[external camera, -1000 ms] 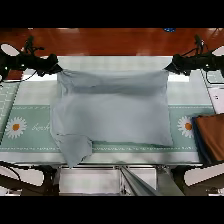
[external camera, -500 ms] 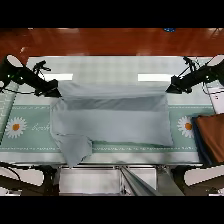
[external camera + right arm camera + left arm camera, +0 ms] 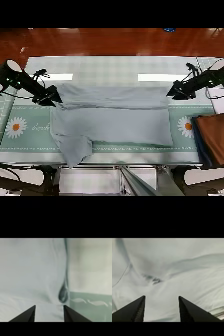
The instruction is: Fold the shirts.
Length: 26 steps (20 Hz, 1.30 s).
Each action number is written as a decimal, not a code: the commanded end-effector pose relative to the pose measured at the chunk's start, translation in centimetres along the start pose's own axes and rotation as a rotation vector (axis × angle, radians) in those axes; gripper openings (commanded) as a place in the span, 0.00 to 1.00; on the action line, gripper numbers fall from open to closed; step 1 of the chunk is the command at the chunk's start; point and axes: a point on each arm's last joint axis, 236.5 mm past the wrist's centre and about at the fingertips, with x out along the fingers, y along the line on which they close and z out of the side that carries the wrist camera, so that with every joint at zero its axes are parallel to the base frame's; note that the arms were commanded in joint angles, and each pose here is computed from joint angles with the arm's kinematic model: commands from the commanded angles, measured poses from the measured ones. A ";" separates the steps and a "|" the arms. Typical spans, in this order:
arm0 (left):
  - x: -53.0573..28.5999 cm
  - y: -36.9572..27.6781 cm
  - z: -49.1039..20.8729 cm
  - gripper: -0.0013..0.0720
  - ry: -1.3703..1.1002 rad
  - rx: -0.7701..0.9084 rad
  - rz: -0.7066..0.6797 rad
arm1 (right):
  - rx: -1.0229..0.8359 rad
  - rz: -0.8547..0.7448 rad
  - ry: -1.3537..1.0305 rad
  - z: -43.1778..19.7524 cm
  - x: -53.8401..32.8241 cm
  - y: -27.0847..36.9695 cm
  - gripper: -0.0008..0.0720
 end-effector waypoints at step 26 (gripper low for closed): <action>10.4 1.7 -17.5 0.04 -0.055 -0.351 -0.201 | 0.255 0.055 -0.322 -11.4 -2.6 -4.7 0.57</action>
